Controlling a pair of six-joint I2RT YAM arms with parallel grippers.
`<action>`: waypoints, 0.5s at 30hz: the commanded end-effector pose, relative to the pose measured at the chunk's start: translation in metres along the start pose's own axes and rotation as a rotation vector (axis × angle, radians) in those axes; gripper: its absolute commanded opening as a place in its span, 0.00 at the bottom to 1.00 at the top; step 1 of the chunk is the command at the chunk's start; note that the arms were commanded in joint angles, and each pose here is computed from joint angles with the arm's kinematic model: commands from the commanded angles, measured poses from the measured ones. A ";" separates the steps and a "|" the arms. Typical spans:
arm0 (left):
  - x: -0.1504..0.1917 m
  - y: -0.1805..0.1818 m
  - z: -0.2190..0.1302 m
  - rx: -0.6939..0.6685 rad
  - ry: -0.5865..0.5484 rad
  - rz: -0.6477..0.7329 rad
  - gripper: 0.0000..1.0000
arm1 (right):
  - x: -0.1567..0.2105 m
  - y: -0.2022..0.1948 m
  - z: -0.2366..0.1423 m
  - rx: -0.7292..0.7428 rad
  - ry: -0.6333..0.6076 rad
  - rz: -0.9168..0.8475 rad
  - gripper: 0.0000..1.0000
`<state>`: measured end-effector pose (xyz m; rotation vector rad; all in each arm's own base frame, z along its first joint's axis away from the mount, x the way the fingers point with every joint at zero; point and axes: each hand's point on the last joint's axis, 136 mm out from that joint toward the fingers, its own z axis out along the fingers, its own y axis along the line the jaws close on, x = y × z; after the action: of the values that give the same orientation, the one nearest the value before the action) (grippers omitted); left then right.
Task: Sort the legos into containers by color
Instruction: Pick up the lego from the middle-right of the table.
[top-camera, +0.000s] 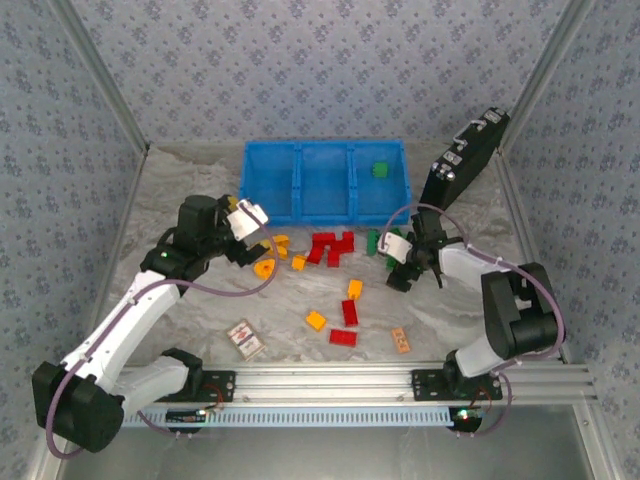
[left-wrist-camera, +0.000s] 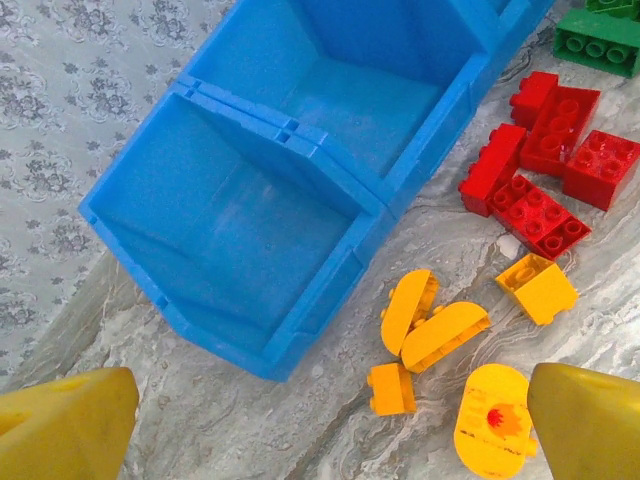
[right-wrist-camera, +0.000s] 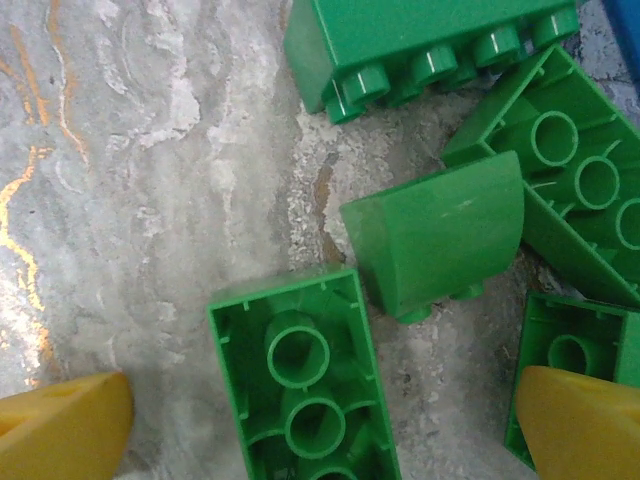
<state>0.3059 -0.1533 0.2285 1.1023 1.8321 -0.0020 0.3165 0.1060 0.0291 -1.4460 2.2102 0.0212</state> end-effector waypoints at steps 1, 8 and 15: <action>-0.004 0.006 0.002 -0.019 -0.019 0.017 1.00 | 0.000 -0.012 0.008 0.017 0.019 0.000 1.00; -0.002 0.008 0.002 -0.024 -0.016 0.014 1.00 | 0.003 -0.006 0.017 -0.062 0.070 -0.018 0.86; -0.004 0.009 -0.001 -0.031 -0.024 0.016 1.00 | 0.005 0.001 0.024 -0.105 0.117 -0.039 0.71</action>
<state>0.3113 -0.1508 0.2292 1.0928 1.8272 0.0112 0.3153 0.1163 0.0192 -1.5442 2.2862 0.1299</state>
